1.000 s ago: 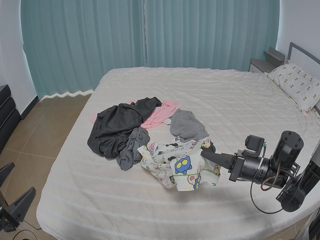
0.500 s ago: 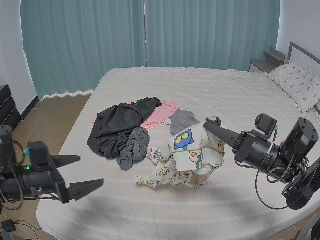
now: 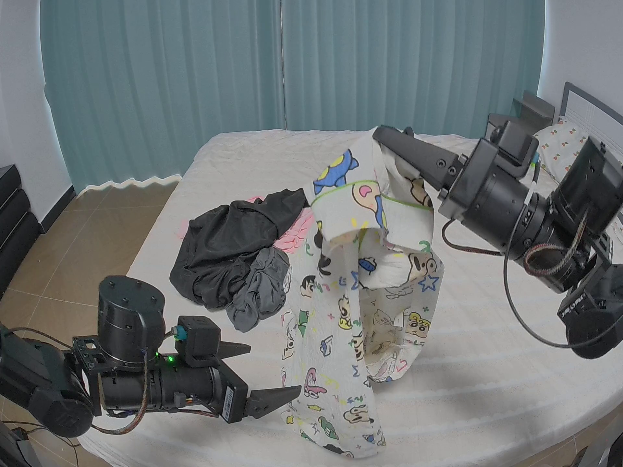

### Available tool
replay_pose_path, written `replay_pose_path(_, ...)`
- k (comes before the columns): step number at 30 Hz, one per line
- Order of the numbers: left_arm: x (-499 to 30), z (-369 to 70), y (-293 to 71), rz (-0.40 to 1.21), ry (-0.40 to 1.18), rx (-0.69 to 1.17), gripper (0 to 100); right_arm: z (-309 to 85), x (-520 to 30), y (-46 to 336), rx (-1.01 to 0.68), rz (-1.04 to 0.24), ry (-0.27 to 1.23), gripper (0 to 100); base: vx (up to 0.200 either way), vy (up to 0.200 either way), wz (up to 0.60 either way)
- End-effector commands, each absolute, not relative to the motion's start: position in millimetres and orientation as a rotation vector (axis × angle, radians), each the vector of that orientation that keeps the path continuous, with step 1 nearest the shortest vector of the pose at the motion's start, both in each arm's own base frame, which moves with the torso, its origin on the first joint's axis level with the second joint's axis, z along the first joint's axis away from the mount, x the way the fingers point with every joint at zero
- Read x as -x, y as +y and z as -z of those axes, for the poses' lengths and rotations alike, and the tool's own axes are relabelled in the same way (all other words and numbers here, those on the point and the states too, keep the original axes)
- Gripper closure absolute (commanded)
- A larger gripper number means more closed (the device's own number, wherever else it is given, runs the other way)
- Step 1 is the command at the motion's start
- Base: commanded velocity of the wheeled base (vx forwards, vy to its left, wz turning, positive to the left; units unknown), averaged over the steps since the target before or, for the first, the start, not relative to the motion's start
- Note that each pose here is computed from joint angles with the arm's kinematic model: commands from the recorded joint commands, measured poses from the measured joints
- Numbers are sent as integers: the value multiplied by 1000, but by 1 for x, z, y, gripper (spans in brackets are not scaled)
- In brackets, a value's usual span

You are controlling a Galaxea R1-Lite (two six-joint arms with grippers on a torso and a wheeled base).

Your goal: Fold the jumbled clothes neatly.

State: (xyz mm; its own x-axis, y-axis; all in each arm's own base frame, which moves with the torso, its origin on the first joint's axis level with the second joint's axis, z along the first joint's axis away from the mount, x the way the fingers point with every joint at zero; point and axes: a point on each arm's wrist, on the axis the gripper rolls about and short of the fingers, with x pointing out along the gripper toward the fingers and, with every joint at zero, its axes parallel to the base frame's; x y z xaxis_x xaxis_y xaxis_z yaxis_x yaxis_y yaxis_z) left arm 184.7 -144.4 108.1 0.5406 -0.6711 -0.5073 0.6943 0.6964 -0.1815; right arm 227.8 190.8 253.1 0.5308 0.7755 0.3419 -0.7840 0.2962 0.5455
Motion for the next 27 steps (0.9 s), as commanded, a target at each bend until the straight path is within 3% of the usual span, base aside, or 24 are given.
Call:
replay_pose_path(1,-182,-94,-148,813,638,-51,0,-266,-228,191,-744,-1047,-53,100,0,0,0)
replay_pose_path(9,-175,-104,-181,862,547,116,0,-244,-243,206,-738,-1024,16,100,0,0,0)
replay_pose_path(14,-172,-83,-208,758,511,89,0,-247,-242,218,-756,-1005,0,100,0,0,0)
replay_pose_path(19,-173,-88,-240,681,349,227,0,-253,-234,222,-764,-1023,-8,100,0,0,0)
replay_pose_path(27,-177,-83,-259,494,271,228,0,-247,-235,223,-762,-1007,9,100,0,0,0)
